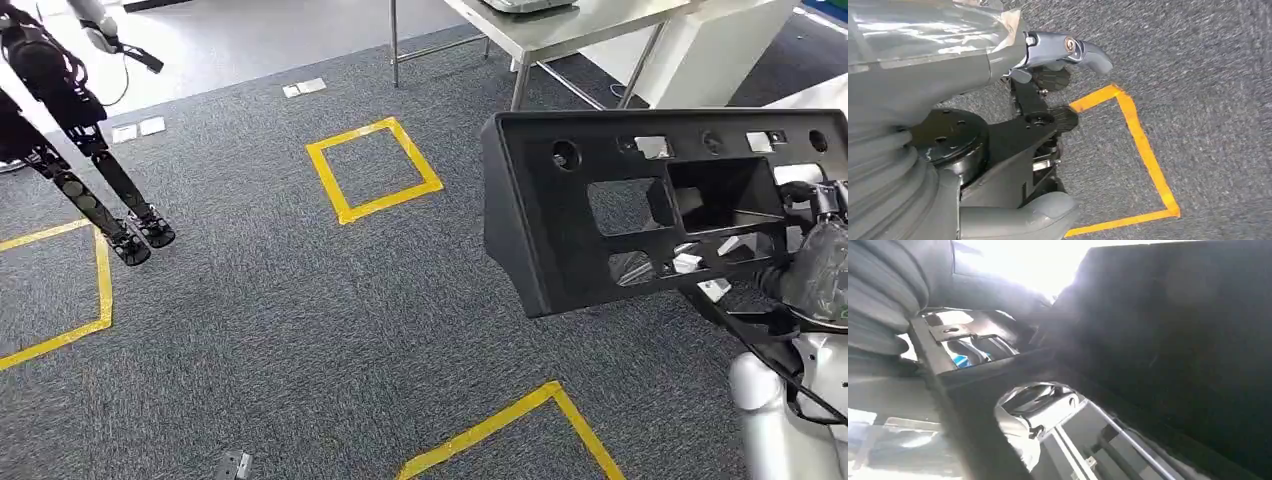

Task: Take the parts from the cabinet and place them on the table.

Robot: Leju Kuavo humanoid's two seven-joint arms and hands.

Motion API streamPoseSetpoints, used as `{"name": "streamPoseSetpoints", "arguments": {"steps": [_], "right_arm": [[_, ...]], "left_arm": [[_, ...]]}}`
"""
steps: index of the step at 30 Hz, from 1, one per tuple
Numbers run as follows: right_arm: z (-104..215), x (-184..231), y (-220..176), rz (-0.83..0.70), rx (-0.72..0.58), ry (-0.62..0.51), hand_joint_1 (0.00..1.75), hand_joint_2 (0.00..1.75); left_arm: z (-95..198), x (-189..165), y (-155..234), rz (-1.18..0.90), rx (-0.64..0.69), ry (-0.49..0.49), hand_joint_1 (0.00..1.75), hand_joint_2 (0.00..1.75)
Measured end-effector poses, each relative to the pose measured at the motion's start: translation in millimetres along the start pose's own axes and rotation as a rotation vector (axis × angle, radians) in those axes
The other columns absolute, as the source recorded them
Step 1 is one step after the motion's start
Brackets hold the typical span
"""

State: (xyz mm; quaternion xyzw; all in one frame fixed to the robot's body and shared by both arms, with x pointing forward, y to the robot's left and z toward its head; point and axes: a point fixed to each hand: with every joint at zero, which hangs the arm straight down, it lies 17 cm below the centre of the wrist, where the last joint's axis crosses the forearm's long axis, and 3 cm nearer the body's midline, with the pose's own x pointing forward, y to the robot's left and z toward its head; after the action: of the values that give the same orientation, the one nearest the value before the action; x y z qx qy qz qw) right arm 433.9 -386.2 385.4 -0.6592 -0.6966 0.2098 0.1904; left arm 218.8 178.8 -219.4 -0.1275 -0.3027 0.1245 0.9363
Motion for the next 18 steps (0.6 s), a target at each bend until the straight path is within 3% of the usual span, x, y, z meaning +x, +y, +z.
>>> {"name": "streamPoseSetpoints", "arguments": {"steps": [18], "right_arm": [[-20, 29, 4, -0.015, -0.029, -0.025, 1.75, 1.75]], "left_arm": [[1, 1, 4, 0.051, 0.01, -0.012, 0.0, 1.75]]}}
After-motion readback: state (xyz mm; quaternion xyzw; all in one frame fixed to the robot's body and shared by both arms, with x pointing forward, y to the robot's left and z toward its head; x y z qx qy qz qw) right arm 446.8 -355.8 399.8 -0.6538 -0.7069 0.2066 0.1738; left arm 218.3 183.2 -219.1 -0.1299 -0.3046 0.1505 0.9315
